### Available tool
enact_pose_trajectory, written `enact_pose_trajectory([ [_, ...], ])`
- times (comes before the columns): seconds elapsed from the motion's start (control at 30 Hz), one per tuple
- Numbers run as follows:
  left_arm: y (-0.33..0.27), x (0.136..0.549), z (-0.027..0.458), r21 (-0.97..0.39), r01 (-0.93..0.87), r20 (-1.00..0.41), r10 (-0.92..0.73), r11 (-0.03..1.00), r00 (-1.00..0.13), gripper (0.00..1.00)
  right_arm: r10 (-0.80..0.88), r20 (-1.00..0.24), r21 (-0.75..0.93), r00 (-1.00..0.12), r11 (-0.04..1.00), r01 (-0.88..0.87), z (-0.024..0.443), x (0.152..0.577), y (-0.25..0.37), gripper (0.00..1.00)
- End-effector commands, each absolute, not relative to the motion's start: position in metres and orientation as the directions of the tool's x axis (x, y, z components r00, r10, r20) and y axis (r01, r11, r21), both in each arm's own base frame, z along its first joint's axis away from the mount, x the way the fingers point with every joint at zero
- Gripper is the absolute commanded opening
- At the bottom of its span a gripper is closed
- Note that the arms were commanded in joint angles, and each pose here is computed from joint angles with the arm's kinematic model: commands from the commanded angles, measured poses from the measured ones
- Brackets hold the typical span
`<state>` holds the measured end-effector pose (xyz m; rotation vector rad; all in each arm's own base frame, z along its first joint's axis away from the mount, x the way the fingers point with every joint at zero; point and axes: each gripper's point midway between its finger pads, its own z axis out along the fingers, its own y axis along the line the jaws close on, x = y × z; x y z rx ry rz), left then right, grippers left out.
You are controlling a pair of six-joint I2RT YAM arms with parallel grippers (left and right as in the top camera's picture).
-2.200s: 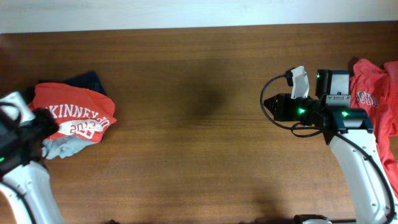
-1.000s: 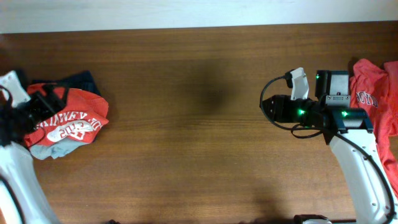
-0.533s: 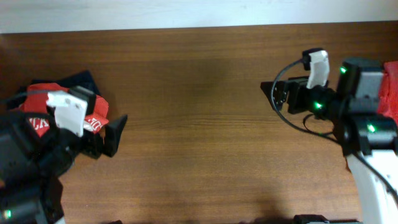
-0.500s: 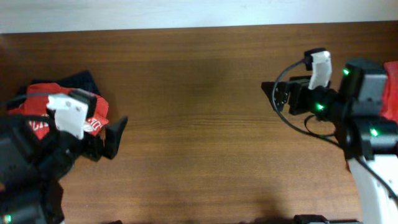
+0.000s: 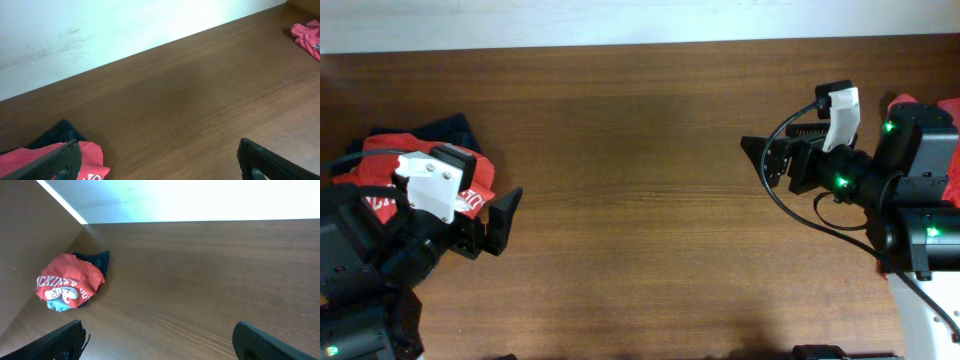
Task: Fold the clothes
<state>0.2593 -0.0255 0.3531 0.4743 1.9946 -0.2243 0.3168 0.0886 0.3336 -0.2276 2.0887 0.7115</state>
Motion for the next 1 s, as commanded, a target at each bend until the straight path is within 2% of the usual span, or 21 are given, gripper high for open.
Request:
enact_pose_trajectory([
  [0.0,-0.028,0.258,0.355,0.063,0.438,-0.892,0.248,0.897,-0.379,0.99,0.087,-0.809,0.431,-0.581,0.761,-0.486,0.344,0.306,0.103,0.99],
  [0.07,-0.028,0.258,0.355,0.063,0.438,-0.892,0.248,0.897,-0.379,0.99,0.075,-0.802,0.465,-0.593,0.702,-0.54,0.347,0.296,0.114,0.98],
  [0.47,-0.028,0.258,0.355,0.063,0.438,-0.892,0.248,0.897,-0.379,0.99,0.088,-0.847,0.364,-0.524,0.815,-0.451,0.349,0.315,0.074,0.99],
  [0.67,-0.028,0.258,0.355,0.063,0.438,-0.892,0.248,0.897,-0.379,0.99,0.093,-0.878,0.268,-0.469,0.909,-0.32,0.356,0.314,0.045,0.99],
  [0.97,-0.028,0.258,0.355,0.063,0.438,-0.892,0.248,0.897,-0.379,0.99,0.055,-0.937,0.085,-0.346,0.994,-0.073,0.35,0.258,0.01,0.99],
])
